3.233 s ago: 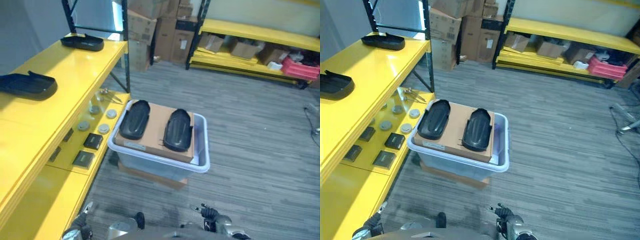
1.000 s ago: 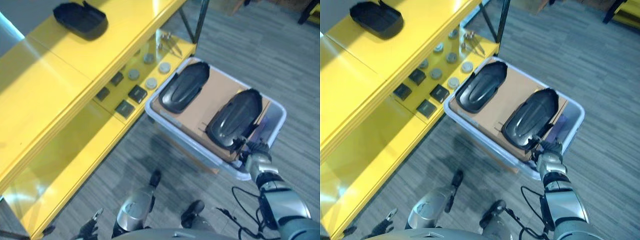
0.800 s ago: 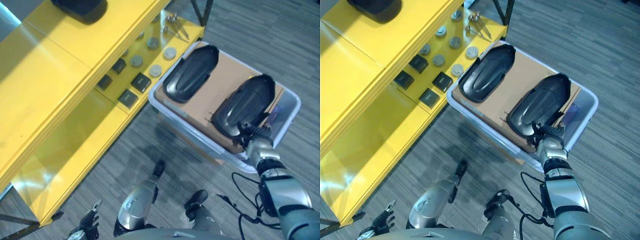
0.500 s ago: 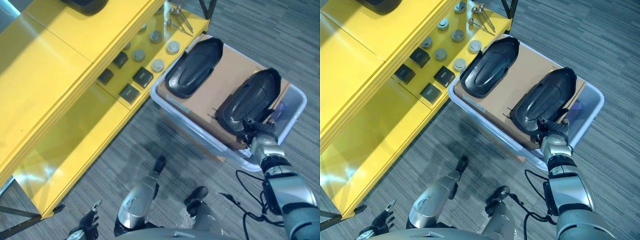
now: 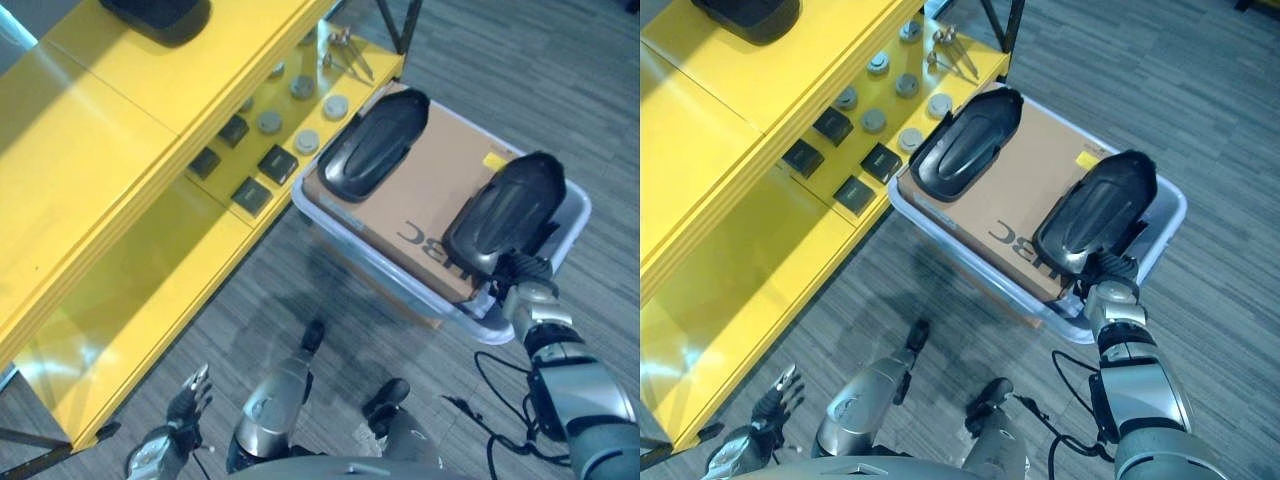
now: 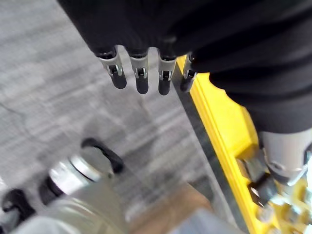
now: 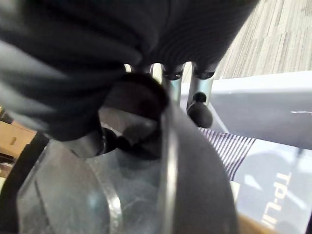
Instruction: Move parts from the plastic box to the shelf.
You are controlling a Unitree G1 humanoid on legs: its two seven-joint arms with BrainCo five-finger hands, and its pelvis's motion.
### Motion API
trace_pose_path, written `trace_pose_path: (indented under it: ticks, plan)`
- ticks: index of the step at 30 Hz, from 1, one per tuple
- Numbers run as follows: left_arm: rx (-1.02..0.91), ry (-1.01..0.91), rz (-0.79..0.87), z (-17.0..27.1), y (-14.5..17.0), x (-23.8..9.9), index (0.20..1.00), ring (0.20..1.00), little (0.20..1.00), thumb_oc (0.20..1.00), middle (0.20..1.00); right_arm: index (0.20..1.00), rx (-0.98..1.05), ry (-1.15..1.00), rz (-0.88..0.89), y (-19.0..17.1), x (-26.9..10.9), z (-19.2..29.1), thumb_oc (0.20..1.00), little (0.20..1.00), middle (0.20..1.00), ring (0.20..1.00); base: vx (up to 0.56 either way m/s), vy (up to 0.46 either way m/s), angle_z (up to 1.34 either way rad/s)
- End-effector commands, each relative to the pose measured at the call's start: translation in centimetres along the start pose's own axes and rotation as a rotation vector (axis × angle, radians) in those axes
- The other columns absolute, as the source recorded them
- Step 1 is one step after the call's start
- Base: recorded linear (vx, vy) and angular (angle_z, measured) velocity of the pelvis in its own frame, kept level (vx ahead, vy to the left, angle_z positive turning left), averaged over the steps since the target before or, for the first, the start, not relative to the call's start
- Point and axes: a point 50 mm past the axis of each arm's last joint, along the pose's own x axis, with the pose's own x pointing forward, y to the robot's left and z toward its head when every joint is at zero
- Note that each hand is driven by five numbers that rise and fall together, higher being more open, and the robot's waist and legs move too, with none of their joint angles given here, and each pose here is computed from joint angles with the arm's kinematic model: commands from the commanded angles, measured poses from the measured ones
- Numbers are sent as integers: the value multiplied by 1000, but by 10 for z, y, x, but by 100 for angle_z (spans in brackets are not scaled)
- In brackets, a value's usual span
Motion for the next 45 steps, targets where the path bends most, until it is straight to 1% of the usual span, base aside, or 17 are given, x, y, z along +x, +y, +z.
trace_pose_path:
  ticks: [1,3,5,6,8,9,10,11,16,17,19,20,21,25,33,39,45]
  plan:
    - [2,-126,-52,24,2,-4,1000,1000,1000,1000,1000,200,59,-84,30,7,-10,-2,200,200,200,200,90,-115,-5]
    - [25,-239,-209,69,-31,5,1000,1000,1000,1000,1000,200,80,-157,106,26,-29,7,200,200,200,200,150,-152,-12]
    - [45,-269,-262,75,-37,4,1000,1000,1000,1000,1000,200,79,-180,125,28,-32,8,200,200,200,200,101,-78,-29]
    - [53,-303,-333,94,-55,6,1000,1000,1000,1000,1000,200,62,-215,177,33,-40,11,200,200,200,200,90,-50,-48]
    - [73,-313,-393,108,-71,8,1000,1000,1000,1000,1000,200,46,-240,221,40,-45,16,200,200,200,200,132,-25,-36]
    - [102,-290,-469,124,-96,12,1000,1000,1000,1000,1000,200,26,-268,281,52,-53,22,200,200,200,200,132,4,-35]
    - [105,-284,-488,126,-100,13,1000,1000,1000,1000,1000,200,27,-273,290,53,-54,23,200,200,200,200,158,9,-51]
    - [122,-228,-560,136,-131,17,1000,1000,1000,1000,1000,200,4,-294,354,68,-61,28,200,200,200,200,78,6,-38]
    - [220,-159,-591,151,-179,31,1000,1000,1000,1000,1000,200,-29,-328,468,103,-80,39,200,200,200,200,46,1,-33]
    - [223,-143,-599,151,-181,31,1000,1000,1000,1000,1000,200,-29,-326,475,105,-81,39,200,200,200,200,39,-8,-23]
    - [260,-91,-628,149,-200,36,1000,1000,1000,1000,1000,200,-68,-330,529,118,-88,36,200,200,200,200,9,-14,-21]
    - [260,-91,-629,149,-200,36,1000,1000,1000,1000,1000,200,-68,-330,529,118,-88,36,200,200,200,200,5,-14,-29]
    - [280,-38,-649,146,-218,38,1000,1000,1000,1000,1000,200,-96,-325,576,130,-95,30,200,200,200,200,5,-8,-21]
    - [389,13,-692,146,-253,38,1000,1000,1000,1000,1000,200,-115,-297,656,152,-106,21,200,200,200,200,3,-24,-27]
    - [421,5,-746,151,-281,32,1000,1000,1000,1000,1000,200,-145,-269,729,170,-114,14,200,200,200,200,17,-23,-12]
    - [490,26,-725,145,-290,30,1000,1000,1000,1000,1000,200,-153,-285,776,181,-122,15,200,200,200,200,13,-6,-2]
    - [631,-71,-502,154,-275,41,1000,1000,1000,1000,1000,200,-194,-322,800,187,-128,24,200,200,200,200,18,-1,-4]
